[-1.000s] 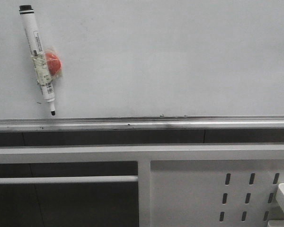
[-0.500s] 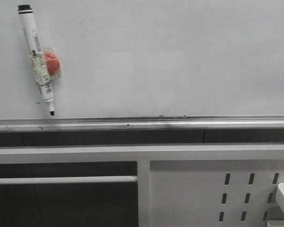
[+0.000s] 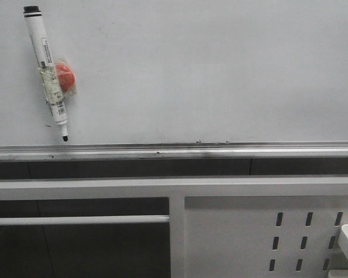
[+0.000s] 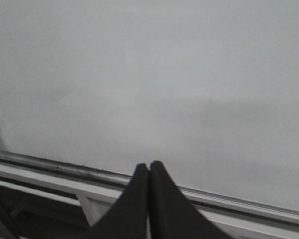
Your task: Write number 1 on whiteboard
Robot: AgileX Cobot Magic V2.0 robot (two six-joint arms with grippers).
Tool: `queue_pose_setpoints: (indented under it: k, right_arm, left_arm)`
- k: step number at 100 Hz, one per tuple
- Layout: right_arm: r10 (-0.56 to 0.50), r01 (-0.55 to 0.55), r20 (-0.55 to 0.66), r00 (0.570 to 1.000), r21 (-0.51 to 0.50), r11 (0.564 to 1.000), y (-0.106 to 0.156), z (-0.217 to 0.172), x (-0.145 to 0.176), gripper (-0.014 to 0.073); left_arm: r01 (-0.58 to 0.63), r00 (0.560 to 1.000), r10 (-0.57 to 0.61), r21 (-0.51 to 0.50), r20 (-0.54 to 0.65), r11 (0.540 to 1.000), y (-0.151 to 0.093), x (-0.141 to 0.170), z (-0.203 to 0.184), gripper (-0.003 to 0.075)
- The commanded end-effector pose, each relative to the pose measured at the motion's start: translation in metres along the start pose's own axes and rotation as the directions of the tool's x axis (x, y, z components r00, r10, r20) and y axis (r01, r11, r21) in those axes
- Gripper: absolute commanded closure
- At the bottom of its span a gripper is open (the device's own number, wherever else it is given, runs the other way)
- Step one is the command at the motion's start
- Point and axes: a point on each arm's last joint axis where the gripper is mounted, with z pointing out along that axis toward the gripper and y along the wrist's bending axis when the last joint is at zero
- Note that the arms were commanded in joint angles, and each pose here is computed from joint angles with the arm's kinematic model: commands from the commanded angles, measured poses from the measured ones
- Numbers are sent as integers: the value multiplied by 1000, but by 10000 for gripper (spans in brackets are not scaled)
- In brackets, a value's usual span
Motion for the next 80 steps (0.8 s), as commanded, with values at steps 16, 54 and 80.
queue_pose_setpoints:
  k: [16, 54, 80]
  right_arm:
    - [-10, 12, 44, 999, -41, 999, 3, 10, -15, 654]
    - [-15, 18, 82, 996, -35, 999, 3, 8, -23, 654]
    - [-28, 31, 86, 996, -33, 999, 3, 8, -23, 654]
  left_arm:
    - [-20, 992, 1, 144, 125, 989, -26, -16, 26, 371]
    - [-70, 983, 17, 291, 181, 954, -58, 26, 41, 373]
    - [-78, 969, 10, 270, 246, 960, -66, 43, 53, 372]
